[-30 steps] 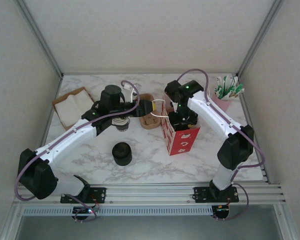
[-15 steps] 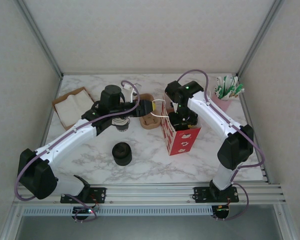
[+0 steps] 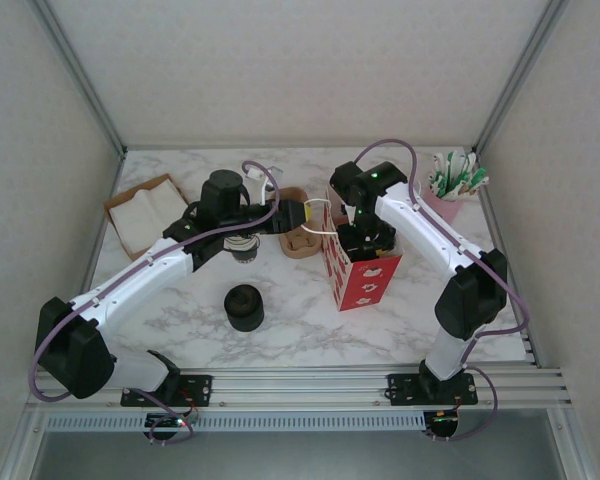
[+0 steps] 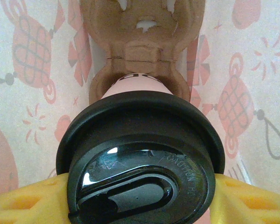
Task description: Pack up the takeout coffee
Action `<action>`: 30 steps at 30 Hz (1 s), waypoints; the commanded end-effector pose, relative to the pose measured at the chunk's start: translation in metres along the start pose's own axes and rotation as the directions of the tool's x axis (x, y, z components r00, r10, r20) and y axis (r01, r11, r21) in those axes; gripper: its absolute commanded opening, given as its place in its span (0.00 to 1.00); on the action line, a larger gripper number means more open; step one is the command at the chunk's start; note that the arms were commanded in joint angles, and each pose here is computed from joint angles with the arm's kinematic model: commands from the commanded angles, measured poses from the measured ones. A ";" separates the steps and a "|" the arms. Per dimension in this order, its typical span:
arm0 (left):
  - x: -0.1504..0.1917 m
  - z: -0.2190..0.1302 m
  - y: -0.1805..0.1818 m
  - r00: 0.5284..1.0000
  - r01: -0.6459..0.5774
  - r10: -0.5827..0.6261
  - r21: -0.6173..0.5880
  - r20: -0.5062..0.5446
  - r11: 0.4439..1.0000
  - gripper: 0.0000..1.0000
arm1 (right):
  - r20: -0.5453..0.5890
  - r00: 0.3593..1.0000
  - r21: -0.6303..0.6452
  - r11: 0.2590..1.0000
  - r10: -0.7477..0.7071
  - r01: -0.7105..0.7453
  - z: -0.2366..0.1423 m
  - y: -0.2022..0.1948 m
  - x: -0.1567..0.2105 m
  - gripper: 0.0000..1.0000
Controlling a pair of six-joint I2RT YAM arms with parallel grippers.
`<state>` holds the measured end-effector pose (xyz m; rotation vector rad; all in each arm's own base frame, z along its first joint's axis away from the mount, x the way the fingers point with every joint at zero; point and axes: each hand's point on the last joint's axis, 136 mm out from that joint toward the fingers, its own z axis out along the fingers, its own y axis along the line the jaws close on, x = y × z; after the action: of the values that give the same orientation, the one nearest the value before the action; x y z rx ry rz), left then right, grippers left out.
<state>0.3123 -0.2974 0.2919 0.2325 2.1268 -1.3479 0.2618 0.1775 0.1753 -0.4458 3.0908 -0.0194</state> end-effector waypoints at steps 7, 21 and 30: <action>-0.006 0.001 0.002 1.000 0.003 -0.003 0.003 0.018 1.000 0.52 | -0.030 1.000 -0.013 1.000 -0.008 0.008 0.004 0.001 0.002 0.67; -0.007 0.002 0.003 1.000 0.003 -0.003 0.005 0.015 1.000 0.52 | -0.040 0.999 -0.008 1.000 -0.003 0.003 0.002 0.000 0.004 0.67; -0.007 0.002 0.003 1.000 0.003 -0.003 0.005 0.015 1.000 0.52 | -0.042 0.999 -0.010 1.000 -0.005 0.004 0.003 0.000 0.004 0.67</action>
<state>0.3142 -0.2985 0.2869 0.2284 2.1404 -1.3453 0.2608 0.1774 0.1744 -0.4432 3.1012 -0.0139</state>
